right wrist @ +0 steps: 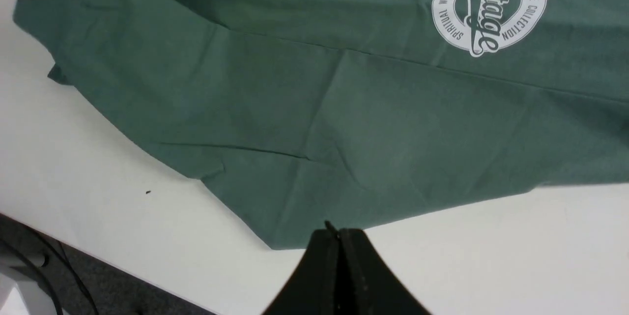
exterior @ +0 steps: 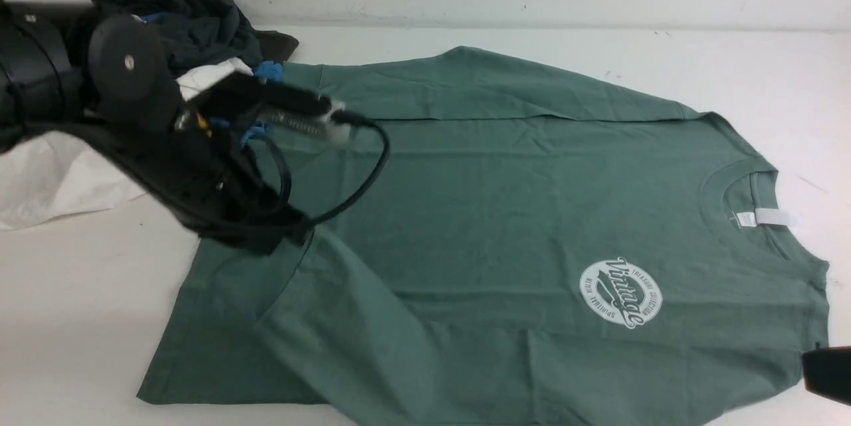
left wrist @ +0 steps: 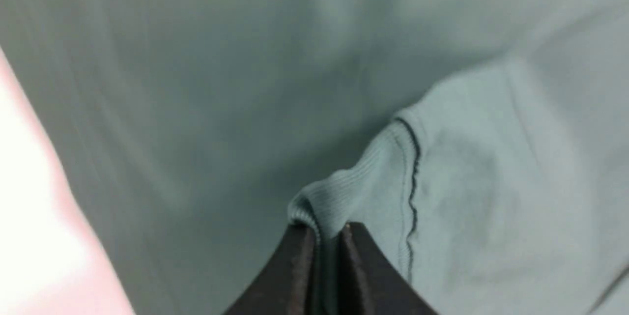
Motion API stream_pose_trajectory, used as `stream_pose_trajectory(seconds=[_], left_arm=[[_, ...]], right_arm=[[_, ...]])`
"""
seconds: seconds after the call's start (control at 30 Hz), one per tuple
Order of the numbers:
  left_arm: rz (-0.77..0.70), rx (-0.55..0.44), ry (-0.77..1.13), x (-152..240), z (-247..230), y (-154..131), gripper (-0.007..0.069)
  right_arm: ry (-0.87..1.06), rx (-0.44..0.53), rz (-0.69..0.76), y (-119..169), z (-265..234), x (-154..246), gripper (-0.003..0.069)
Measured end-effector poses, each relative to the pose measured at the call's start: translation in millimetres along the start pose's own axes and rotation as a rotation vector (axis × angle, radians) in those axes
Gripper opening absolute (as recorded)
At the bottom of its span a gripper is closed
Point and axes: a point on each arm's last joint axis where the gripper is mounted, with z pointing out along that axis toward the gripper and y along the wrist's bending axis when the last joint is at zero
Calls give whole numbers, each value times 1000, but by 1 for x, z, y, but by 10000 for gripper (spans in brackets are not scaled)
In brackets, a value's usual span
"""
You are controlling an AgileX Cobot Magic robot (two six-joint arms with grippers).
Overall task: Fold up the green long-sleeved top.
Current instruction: Use the left arm to drag and place the cuff at the centered position on the left edge of the fabric
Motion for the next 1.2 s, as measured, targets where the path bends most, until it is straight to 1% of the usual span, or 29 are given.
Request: stream_pose_trajectory(seconds=[0.07,0.1,0.17,0.27,0.3,0.37,0.4,0.5,0.53,0.57,0.67,0.87,1.03,1.1,1.17,1.2], left_arm=[[22,-17,-118,-29,-32,-3,37],[29,-28,-143,-34,-38,-2,37],[53,-97,-217,-54,-57,3,37],[55,-157,-251,-68,-64,11,37],[45,-194,-265,-78,-64,18,37],[31,-229,-261,-91,-54,27,37],[32,-231,-254,-92,-51,27,37],[18,-266,-202,-104,-18,39,37],[21,-269,-192,-104,-14,40,37],[26,-281,-155,-105,3,44,37],[40,-304,-94,-105,30,50,37],[53,-314,-34,-105,61,56,37],[58,-314,-16,-105,75,58,37],[63,-323,-11,-105,79,60,46],[69,-346,-14,-106,85,63,89],[71,-358,-14,-106,87,64,125]], right_arm=[[-14,5,0,0,0,-1,-15],[-18,7,0,-1,0,-2,-15],[-25,9,0,-1,0,-2,-15],[-28,11,0,-1,0,-3,-15],[-33,12,0,-1,0,-3,-15],[-41,15,0,-1,0,-4,-15],[-41,15,0,-1,0,-4,-15],[-48,16,1,-1,0,-4,-15],[-48,16,1,-1,0,-4,-15],[-48,16,1,-1,0,-4,-15],[-45,13,2,-1,0,-4,-15],[-21,6,-2,-1,0,-2,-15],[4,24,-16,-2,0,0,-15],[19,33,-23,-3,0,2,-15],[45,52,-37,-4,-1,4,-15],[53,60,-45,-4,-2,4,-14]])
